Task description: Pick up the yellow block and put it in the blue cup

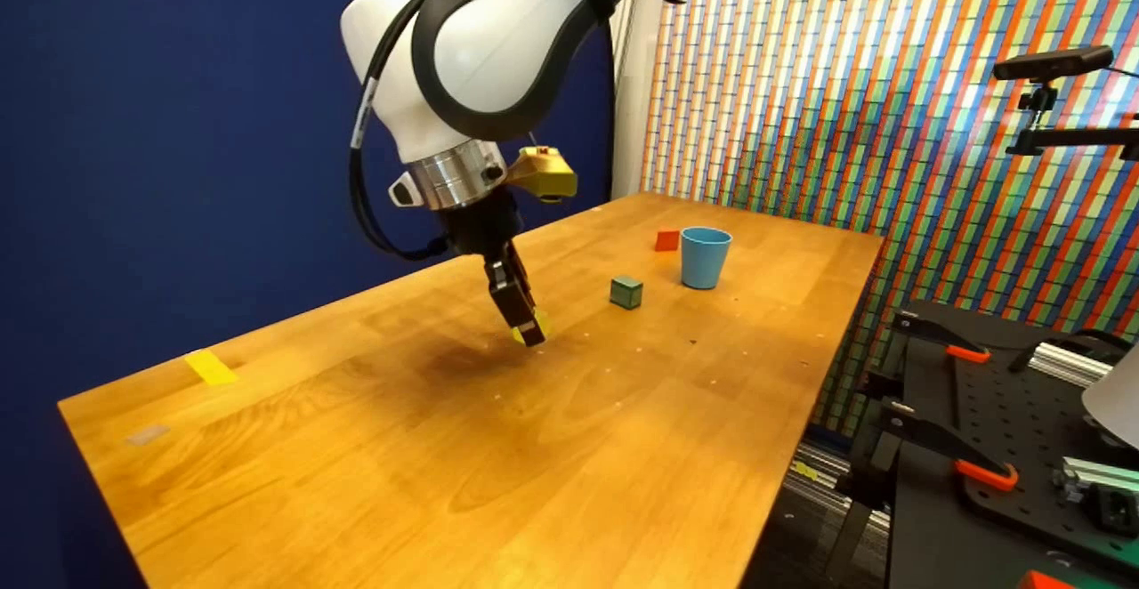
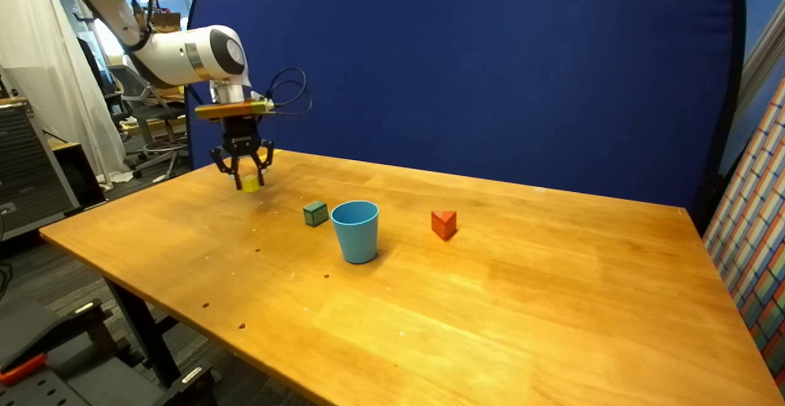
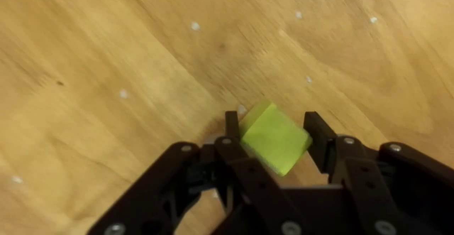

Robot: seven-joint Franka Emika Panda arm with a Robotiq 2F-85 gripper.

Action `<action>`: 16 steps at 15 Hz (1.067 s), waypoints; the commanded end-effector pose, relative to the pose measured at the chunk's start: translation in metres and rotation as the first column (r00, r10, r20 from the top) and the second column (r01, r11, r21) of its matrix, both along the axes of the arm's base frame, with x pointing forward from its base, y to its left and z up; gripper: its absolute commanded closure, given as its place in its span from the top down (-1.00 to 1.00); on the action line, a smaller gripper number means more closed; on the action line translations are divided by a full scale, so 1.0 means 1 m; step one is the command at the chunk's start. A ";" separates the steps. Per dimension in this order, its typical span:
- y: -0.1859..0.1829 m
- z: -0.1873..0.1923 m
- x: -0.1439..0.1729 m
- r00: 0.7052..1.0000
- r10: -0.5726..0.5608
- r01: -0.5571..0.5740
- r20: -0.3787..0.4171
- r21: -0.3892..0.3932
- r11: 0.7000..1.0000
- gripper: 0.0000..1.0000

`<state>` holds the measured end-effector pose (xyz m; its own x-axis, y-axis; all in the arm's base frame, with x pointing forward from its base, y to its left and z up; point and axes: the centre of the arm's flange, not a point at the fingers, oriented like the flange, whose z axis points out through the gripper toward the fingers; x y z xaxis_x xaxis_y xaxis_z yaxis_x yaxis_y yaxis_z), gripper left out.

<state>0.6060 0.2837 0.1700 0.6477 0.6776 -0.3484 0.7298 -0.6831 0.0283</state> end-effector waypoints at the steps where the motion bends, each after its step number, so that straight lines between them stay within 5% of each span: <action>1: -0.074 0.060 -0.011 0.984 -0.152 0.161 0.095 -0.090 0.983 -0.53; 5: -0.161 0.105 -0.014 0.919 -0.359 0.380 0.163 -0.129 0.916 -0.53; 9: -0.256 0.134 -0.035 0.810 -0.551 0.581 0.199 -0.149 0.800 -0.53; 13: -0.329 0.148 -0.055 0.718 -0.661 0.694 0.219 -0.159 0.702 -0.53; 16: -0.356 0.137 -0.067 0.686 -0.701 0.728 0.196 -0.168 0.665 -0.53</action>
